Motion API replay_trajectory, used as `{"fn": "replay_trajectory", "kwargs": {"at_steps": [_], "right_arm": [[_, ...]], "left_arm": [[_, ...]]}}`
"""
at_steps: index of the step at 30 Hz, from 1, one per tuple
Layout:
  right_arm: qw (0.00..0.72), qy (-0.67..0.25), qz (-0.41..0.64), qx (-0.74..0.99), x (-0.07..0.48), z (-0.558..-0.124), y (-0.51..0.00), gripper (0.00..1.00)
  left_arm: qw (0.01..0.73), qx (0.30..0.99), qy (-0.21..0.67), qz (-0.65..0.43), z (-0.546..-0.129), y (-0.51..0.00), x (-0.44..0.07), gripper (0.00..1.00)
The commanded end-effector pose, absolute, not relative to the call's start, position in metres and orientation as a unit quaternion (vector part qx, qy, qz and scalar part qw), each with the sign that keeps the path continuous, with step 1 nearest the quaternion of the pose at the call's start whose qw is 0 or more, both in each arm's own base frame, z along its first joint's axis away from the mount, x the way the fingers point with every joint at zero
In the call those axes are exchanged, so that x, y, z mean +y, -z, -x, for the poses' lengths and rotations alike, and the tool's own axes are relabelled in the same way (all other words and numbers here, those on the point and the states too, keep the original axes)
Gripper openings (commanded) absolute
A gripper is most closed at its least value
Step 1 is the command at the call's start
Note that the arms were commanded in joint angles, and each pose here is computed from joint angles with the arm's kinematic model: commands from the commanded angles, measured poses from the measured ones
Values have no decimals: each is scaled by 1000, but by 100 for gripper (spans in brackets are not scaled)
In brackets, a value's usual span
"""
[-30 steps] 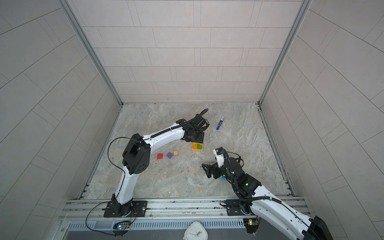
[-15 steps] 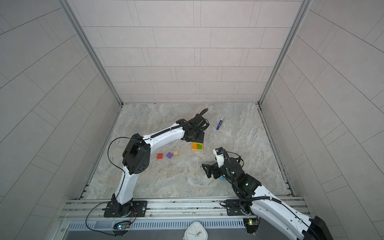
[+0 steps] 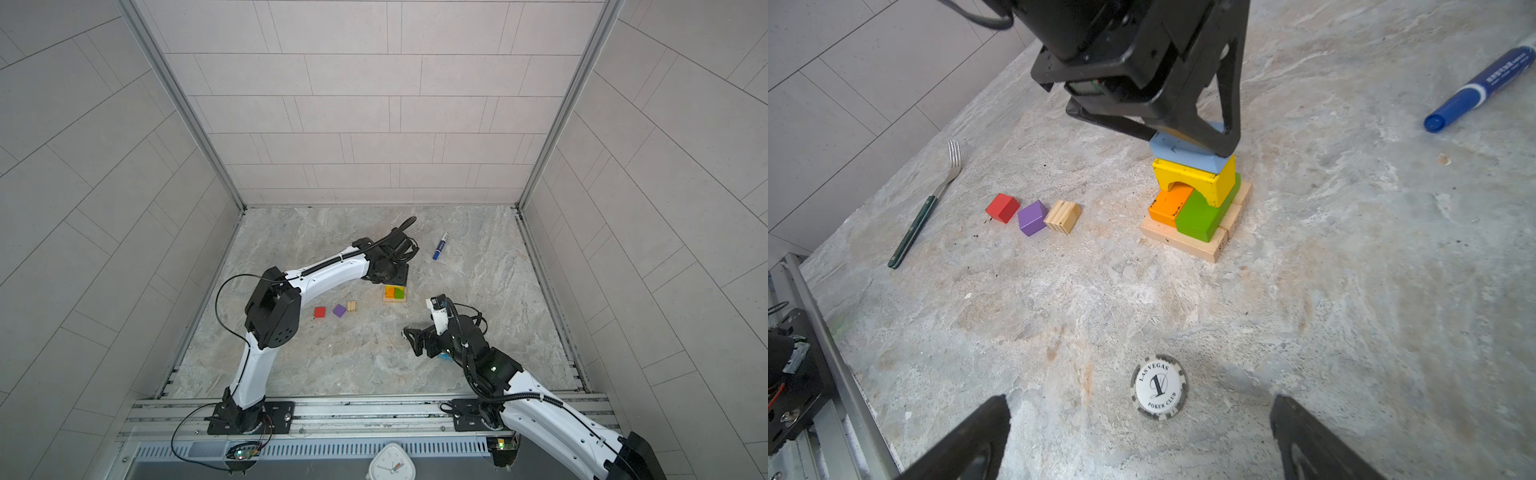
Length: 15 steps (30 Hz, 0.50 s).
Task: Build the wood block tower
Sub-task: 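Hold the light blue block on top of the yellow arch block with the left gripper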
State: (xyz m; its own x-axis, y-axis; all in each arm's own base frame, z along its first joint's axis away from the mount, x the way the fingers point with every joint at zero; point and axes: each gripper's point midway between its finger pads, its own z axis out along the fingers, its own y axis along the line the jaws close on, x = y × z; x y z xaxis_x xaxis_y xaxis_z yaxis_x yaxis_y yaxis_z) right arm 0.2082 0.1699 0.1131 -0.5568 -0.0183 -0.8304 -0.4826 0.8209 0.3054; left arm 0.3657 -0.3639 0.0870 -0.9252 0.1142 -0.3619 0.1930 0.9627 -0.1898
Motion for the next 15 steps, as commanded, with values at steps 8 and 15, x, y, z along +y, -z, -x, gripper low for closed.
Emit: {"fn": "replay_trajectory", "kwargs": {"at_steps": [8,15], "right_arm": [[447,-257,145,845,168,-208,-109,99],[447,-256,145,845,168,-208,-110,100]], "left_arm": [[175,976,102,-76,-368,-81,-361,66],[176,976,102,-75,-368,-81,-361,69]]}}
